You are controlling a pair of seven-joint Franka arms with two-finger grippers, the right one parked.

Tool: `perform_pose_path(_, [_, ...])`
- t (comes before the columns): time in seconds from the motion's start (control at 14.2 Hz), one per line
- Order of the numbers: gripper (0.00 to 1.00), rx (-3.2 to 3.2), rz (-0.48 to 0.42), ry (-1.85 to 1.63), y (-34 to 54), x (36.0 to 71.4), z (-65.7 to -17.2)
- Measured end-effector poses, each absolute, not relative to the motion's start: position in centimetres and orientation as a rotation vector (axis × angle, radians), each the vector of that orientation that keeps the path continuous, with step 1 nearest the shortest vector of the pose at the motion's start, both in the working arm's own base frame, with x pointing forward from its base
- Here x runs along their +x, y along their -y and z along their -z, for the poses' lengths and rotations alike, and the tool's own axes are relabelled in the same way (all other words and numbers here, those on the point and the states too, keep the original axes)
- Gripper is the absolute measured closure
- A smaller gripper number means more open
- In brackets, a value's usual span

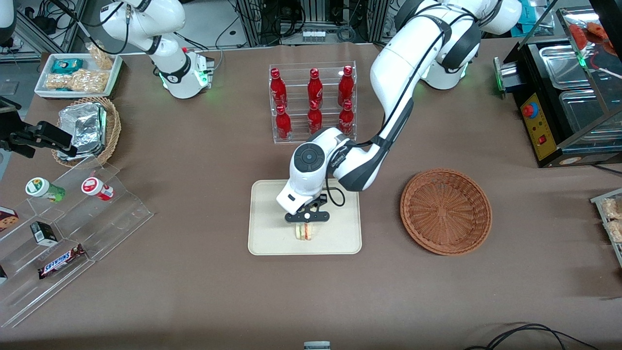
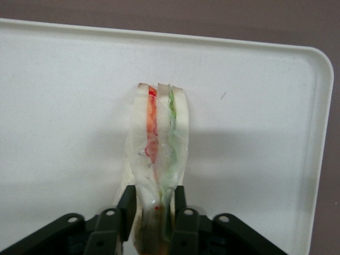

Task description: Place sandwich from basket to tray

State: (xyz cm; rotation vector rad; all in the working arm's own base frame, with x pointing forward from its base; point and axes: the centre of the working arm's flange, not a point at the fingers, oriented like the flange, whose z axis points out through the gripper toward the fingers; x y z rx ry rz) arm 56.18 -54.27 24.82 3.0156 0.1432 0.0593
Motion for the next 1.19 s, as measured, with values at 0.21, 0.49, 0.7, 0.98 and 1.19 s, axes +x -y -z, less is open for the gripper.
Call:
perform_pose_path(0.21, [0.29, 2.978, -0.065, -0.308, 54.2, 56.5, -28.5])
perform_pose_path(0.49, [0.00, 3.050, -0.035, -0.334, 50.7, 56.2, -40.3])
perform_pose_path(0.7, [0.00, 3.127, -0.062, -0.367, 45.9, 55.9, -46.4])
perform_pose_path(0.98, [0.00, 3.161, -0.018, -0.583, 36.6, 59.4, -45.4])
perform_pose_path(1.19, [0.00, 3.195, 0.051, -0.539, 28.8, 60.4, -45.3])
